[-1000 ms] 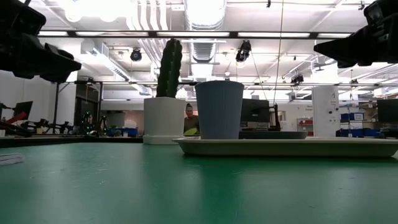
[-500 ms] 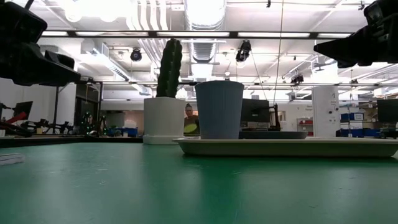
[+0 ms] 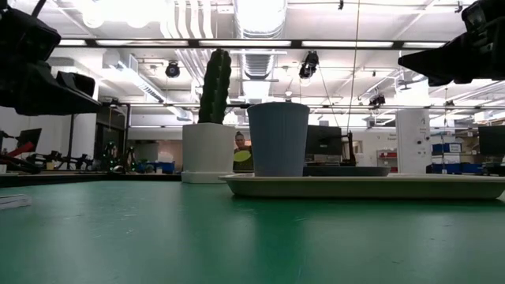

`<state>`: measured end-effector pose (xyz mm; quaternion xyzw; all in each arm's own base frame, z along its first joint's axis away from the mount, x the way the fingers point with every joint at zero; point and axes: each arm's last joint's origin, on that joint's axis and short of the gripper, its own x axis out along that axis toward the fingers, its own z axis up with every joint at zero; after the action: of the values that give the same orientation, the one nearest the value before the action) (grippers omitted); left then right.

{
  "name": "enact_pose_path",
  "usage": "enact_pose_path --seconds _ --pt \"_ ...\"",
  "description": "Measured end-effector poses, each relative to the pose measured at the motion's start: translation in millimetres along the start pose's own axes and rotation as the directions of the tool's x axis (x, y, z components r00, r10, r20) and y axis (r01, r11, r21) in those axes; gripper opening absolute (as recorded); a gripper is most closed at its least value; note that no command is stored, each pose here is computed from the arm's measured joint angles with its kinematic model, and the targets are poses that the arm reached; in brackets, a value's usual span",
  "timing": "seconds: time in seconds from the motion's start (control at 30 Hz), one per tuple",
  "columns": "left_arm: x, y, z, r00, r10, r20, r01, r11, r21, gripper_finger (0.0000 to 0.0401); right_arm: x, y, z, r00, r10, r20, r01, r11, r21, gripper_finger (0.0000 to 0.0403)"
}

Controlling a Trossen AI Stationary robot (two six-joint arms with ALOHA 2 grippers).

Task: Pick and place plate/cup/fork/spoon on tray
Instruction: Return to Home Position

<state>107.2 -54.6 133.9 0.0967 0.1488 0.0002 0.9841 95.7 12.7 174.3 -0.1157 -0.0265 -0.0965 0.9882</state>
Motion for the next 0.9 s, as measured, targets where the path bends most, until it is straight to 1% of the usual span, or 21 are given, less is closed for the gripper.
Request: enact_pose_path --seconds 0.9 --pt "4.4 -3.0 -7.6 0.997 0.003 -0.074 0.001 0.999 0.051 0.0002 0.0 0.0 0.0 1.0 0.0 0.0 0.0 1.0 0.0 0.0033"
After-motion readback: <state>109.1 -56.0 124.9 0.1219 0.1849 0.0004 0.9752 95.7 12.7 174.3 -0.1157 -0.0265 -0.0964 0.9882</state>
